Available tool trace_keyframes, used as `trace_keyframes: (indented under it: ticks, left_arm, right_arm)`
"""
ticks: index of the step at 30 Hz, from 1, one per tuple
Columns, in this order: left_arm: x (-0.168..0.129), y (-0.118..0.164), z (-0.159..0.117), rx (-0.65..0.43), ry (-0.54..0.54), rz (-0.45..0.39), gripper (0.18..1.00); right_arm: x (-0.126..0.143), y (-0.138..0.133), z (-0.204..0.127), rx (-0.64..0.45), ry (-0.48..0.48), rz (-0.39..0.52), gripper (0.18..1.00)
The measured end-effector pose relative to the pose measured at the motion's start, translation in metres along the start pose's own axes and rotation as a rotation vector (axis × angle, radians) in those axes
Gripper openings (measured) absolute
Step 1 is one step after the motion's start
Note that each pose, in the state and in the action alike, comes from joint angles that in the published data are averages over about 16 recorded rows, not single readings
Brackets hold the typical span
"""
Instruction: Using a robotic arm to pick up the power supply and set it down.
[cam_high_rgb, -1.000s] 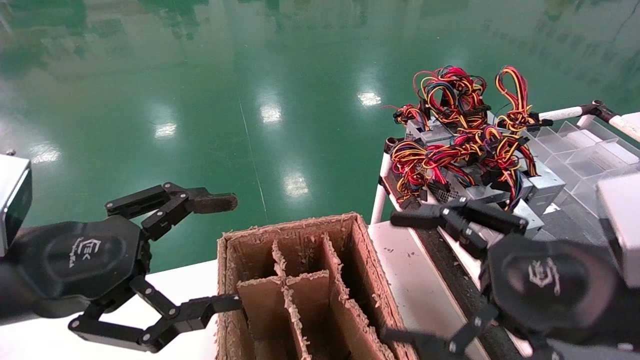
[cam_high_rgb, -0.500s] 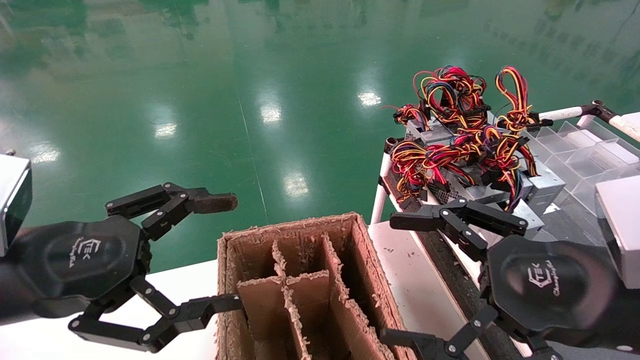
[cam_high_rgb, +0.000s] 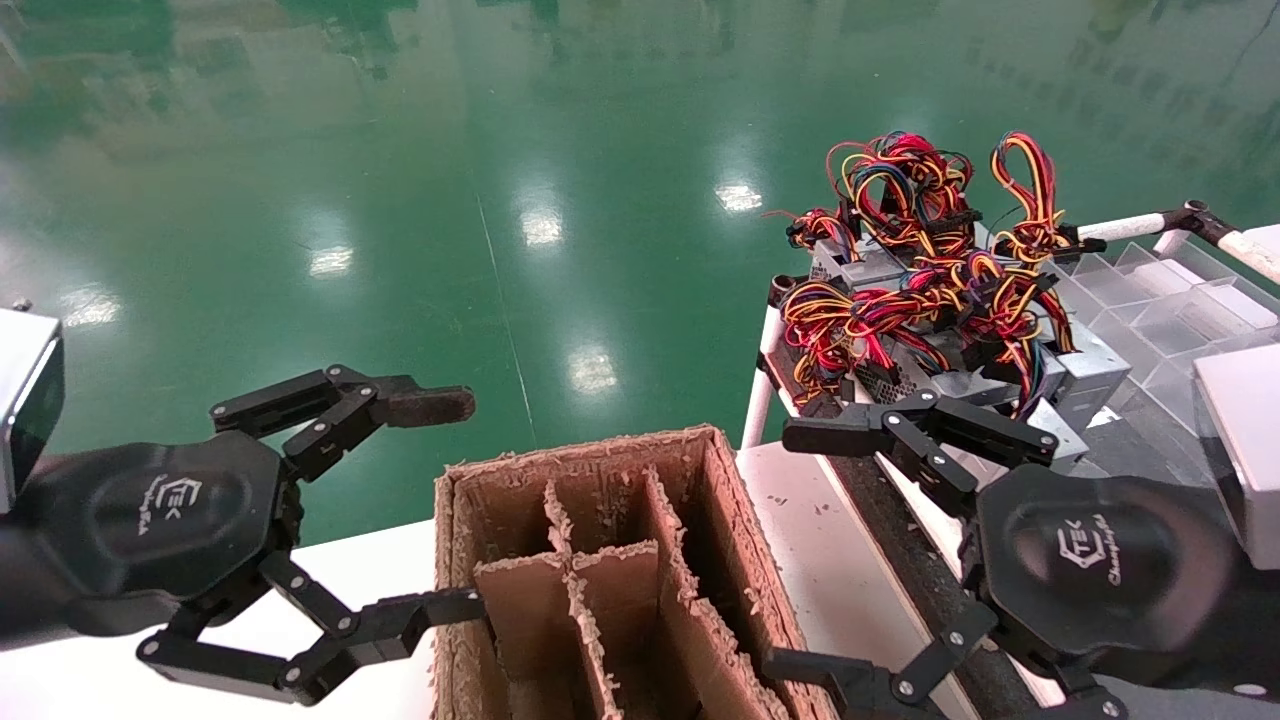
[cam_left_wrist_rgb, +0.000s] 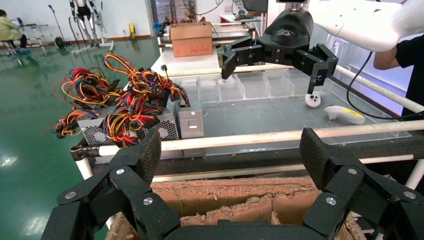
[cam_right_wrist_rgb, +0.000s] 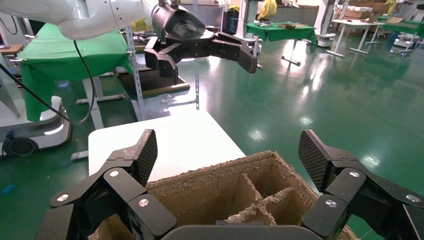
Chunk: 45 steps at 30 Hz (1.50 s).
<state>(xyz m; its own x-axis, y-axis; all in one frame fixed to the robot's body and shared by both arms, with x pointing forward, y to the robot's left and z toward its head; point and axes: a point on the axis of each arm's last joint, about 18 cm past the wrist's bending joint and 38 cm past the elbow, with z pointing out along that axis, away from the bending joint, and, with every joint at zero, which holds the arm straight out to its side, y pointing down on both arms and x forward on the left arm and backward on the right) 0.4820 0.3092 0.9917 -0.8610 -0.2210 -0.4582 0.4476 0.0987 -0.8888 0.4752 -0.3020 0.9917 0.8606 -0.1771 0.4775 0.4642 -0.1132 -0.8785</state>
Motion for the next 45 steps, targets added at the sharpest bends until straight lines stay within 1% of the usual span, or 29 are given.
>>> trace_keyframes:
  ticks: [45]
  left_arm:
    - [0.0,0.0,0.0,0.0,0.0,0.0,1.001]
  right_arm:
    - [0.0008,-0.0003,-0.0003,0.002,0.003,0.0,1.001]
